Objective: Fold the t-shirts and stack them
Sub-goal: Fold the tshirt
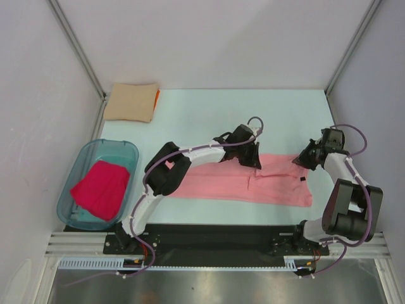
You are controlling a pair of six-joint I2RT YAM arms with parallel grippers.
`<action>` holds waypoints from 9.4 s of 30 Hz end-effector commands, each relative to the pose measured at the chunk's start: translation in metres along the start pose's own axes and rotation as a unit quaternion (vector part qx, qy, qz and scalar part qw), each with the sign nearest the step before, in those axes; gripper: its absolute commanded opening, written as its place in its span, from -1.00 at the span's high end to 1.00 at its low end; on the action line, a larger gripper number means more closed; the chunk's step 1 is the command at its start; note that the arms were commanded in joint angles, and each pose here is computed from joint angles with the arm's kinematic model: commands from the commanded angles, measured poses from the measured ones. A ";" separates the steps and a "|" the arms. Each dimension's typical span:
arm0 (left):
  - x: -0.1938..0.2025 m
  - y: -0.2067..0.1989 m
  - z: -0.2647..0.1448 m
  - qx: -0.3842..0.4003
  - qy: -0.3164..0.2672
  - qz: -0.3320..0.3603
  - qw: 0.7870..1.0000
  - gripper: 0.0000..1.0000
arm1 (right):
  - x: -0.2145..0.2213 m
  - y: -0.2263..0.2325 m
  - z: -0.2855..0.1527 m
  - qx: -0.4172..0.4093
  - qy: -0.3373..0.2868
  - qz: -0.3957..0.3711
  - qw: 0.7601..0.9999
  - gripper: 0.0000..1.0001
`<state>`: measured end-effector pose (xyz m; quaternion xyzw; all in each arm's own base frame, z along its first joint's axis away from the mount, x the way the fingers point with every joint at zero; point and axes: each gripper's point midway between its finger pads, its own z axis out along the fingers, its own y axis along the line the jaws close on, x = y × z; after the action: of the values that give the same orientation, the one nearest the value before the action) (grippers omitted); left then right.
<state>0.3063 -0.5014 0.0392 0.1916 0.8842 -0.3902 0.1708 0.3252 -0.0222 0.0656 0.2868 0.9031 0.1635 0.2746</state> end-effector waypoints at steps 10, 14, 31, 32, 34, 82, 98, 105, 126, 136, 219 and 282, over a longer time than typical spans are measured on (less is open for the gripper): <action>-0.009 -0.051 -0.044 0.039 -0.051 0.033 0.997 0.97 | 0.026 -0.018 -0.035 0.054 -0.003 0.015 0.998 0.95; 0.002 -0.052 -0.046 0.040 -0.044 0.033 0.998 0.88 | 0.037 -0.020 -0.035 0.052 0.008 0.023 0.998 0.81; 0.053 -0.090 -0.079 0.106 -0.017 0.058 0.993 0.30 | 0.050 -0.031 -0.063 0.104 0.022 0.082 0.991 0.45; 0.053 -0.093 -0.083 0.110 -0.020 0.060 0.992 0.28 | 0.049 -0.027 -0.066 0.095 0.021 0.078 0.992 0.44; 0.046 -0.098 -0.092 0.113 -0.035 0.070 0.990 0.22 | 0.038 -0.016 -0.073 0.072 0.009 0.062 0.995 0.36; 0.027 -0.039 -0.246 0.056 -0.124 0.081 0.987 0.03 | -0.049 -0.060 0.032 0.141 -0.061 -0.051 0.987 -0.54; 0.023 -0.004 -0.251 0.037 -0.134 0.051 0.989 0.05 | -0.064 -0.034 0.073 0.104 -0.088 -0.061 0.989 1.00; 0.002 0.032 -0.260 -0.022 -0.157 0.026 0.987 0.02 | -0.153 0.026 0.113 0.109 -0.124 -0.159 0.973 1.00; -0.045 0.206 -0.222 -0.253 -0.060 -0.041 0.965 -0.35 | -0.272 0.271 0.186 -0.124 -0.313 -0.305 0.891 0.49; -0.030 0.274 -0.215 -0.316 -0.012 -0.044 0.948 -0.42 | -0.293 0.268 0.197 -0.100 -0.377 -0.306 0.869 0.37; 0.119 0.120 -0.260 -0.181 -0.093 -0.087 0.975 -0.18 | -0.190 0.102 0.203 -0.030 -0.115 0.017 0.993 0.66; 0.140 0.111 -0.162 -0.051 0.009 -0.139 0.989 0.52 | 0.227 0.068 -0.051 -0.156 0.187 -0.047 0.969 -0.14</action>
<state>0.2132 -0.2833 0.0179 0.0652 0.9153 -0.3795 0.1180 0.1611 0.1509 0.0395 0.1620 0.9256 0.3119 0.1407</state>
